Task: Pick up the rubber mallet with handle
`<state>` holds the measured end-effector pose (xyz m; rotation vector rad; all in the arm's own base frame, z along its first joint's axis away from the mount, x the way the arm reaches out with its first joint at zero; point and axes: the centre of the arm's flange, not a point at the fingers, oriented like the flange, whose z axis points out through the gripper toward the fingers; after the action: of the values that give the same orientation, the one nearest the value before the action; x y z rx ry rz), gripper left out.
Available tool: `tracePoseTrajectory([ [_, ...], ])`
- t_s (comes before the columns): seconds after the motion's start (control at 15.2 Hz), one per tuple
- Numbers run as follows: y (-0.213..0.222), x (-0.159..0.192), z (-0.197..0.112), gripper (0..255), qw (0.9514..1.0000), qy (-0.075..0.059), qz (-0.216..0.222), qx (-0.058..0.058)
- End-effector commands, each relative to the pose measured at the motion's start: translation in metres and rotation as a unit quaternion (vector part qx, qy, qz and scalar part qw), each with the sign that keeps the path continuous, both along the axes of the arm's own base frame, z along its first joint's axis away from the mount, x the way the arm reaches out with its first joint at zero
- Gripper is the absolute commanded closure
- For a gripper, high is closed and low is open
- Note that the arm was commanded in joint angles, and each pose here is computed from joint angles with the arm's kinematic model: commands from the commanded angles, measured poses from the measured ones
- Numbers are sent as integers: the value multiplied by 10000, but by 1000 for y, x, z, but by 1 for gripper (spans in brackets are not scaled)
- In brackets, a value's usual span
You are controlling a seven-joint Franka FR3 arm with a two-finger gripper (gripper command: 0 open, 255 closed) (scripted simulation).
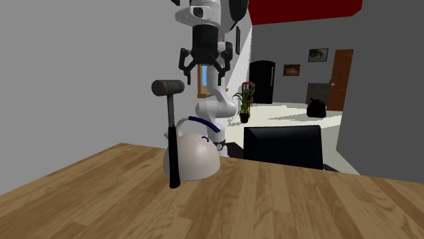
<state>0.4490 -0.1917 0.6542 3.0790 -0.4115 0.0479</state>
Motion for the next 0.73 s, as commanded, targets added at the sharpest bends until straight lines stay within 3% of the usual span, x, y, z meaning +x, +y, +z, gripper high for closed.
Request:
tracePoseTrajectory([
  [0.0, -21, 7, 9, 0, 9998, -65, -187, -40],
  [0.4, -82, 31, 37, 0, 9970, -250, -714, -142],
  [0.66, -82, 31, 15, 0, 9970, -250, -714, -142],
])
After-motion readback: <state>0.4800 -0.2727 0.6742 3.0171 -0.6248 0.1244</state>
